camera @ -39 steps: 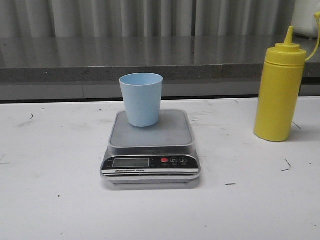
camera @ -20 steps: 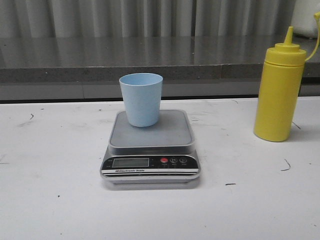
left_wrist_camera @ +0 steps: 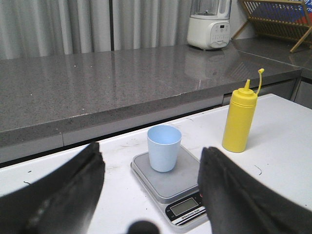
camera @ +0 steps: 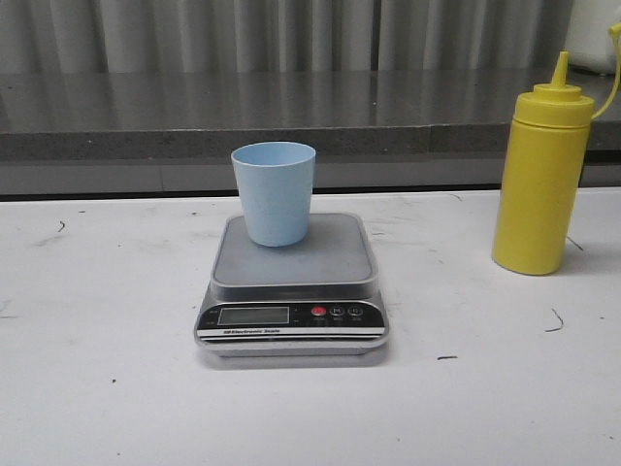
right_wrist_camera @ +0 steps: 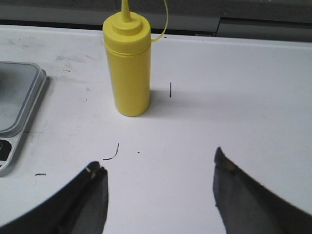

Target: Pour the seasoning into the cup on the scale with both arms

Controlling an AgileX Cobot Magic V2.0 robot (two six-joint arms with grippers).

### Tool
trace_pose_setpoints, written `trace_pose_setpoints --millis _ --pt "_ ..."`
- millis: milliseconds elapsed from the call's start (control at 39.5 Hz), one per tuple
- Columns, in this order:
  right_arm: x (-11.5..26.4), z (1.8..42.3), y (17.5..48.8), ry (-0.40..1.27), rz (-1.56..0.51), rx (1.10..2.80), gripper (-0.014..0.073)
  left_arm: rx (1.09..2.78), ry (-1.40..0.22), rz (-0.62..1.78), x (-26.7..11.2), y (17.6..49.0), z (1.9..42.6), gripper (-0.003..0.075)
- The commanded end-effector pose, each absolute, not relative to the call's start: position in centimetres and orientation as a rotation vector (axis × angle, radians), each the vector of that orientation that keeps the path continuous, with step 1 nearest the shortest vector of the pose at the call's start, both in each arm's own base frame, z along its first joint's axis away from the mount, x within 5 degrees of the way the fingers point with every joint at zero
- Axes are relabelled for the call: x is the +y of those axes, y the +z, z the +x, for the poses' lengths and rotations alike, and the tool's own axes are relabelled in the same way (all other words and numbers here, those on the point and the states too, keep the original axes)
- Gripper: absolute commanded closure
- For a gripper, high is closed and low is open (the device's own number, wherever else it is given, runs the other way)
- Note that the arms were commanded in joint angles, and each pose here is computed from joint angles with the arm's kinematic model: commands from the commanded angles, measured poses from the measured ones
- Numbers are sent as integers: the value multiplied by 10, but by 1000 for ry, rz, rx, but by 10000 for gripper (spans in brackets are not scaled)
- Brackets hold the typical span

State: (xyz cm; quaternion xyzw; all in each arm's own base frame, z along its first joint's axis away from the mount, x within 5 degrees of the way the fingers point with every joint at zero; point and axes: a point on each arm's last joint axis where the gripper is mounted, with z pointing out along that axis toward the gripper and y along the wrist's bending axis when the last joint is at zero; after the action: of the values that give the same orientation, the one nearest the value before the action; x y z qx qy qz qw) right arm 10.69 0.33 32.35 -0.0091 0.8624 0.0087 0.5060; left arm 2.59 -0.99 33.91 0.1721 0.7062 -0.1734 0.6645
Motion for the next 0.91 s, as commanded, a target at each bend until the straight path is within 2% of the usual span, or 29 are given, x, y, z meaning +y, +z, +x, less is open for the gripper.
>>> trace_pose_setpoints --millis 0,380,557,886 --pt "3 112 338 12 -33 1982 108 1508 -434 369 -12 354 26 299" --pt "3 111 337 8 -34 1988 93 1508 -434 369 -12 354 26 299" --pt "3 111 337 -16 -64 1987 -65 1508 -434 369 -12 354 26 299" --pt "10 114 343 -7 -165 1916 -50 1508 -434 369 -12 354 26 299"
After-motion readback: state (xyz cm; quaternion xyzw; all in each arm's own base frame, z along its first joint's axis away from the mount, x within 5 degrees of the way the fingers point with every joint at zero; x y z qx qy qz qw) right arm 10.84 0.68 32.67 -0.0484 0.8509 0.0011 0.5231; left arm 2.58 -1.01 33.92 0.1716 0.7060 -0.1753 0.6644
